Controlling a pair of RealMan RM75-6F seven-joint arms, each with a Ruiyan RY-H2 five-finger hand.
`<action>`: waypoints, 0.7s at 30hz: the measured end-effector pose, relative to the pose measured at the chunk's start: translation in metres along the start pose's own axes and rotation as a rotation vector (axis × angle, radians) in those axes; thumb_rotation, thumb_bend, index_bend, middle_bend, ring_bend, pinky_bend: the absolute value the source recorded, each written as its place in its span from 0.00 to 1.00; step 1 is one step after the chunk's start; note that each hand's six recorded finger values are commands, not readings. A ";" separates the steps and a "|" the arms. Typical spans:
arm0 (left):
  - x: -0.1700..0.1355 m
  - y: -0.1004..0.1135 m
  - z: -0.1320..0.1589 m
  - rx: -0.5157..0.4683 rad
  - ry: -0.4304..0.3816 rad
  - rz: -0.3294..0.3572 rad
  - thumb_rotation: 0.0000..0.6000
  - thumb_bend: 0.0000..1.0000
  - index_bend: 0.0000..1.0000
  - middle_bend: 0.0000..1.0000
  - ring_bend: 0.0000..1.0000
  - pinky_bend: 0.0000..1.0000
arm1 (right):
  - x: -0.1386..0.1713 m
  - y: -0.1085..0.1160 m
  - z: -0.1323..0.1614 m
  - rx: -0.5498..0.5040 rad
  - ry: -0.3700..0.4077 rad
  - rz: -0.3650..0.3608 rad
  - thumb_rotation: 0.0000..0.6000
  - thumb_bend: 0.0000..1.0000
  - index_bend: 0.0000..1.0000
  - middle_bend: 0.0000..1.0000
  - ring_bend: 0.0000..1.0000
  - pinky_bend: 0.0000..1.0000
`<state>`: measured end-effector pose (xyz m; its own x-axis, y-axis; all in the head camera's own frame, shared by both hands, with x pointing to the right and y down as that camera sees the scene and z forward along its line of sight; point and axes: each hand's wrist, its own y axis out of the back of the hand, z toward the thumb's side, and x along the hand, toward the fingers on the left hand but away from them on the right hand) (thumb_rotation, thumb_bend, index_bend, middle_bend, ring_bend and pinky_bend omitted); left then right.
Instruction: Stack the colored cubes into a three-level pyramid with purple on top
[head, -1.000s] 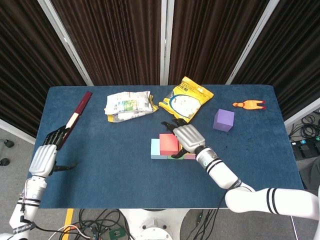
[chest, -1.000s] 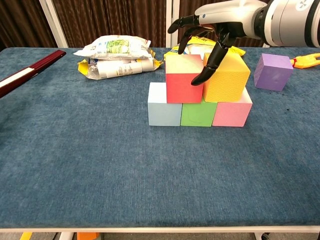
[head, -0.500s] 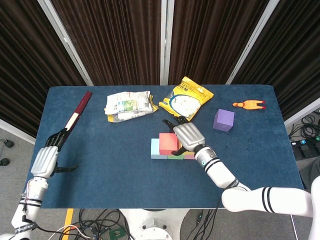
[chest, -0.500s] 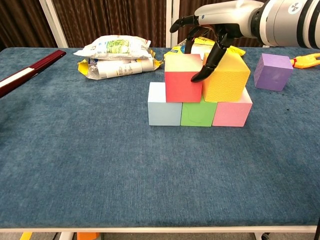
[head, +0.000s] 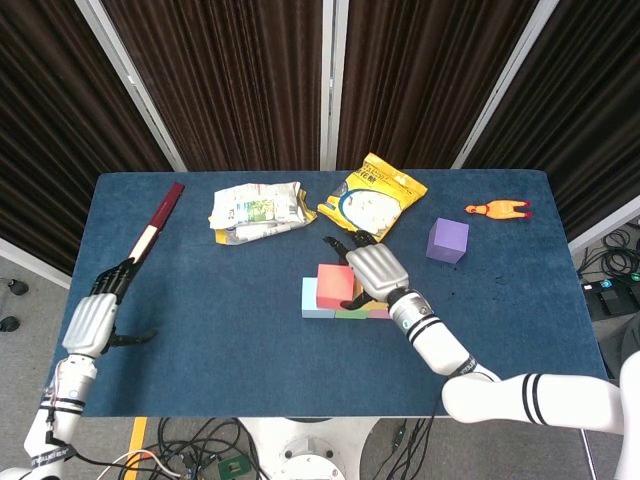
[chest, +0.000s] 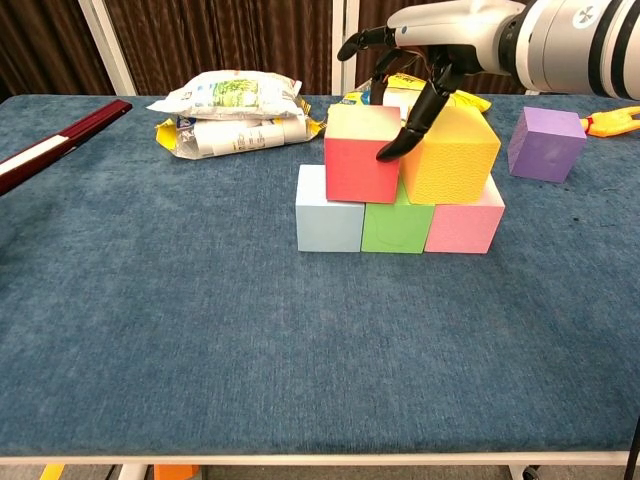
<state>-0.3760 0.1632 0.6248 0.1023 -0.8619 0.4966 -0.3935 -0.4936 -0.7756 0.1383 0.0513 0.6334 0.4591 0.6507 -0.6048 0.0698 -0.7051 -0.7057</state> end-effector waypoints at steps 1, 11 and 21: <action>0.000 0.000 0.000 0.000 0.000 -0.001 1.00 0.09 0.02 0.00 0.00 0.01 | 0.000 0.000 0.000 -0.001 0.001 -0.001 1.00 0.08 0.00 0.43 0.00 0.00; 0.000 -0.004 -0.003 0.001 0.007 -0.008 1.00 0.09 0.02 0.00 0.00 0.01 | -0.004 -0.002 -0.003 0.003 0.000 0.018 1.00 0.09 0.00 0.42 0.00 0.00; 0.001 -0.006 -0.003 0.011 0.007 -0.006 1.00 0.09 0.02 0.00 0.00 0.01 | -0.005 -0.003 -0.005 0.013 -0.003 0.021 1.00 0.09 0.00 0.39 0.00 0.00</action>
<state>-0.3767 0.1657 0.6310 0.0986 -0.8582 0.5038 -0.3828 -0.5000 -0.7768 0.1404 0.0487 0.6406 0.4580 0.6369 -0.6202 0.0489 -0.7147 -0.6977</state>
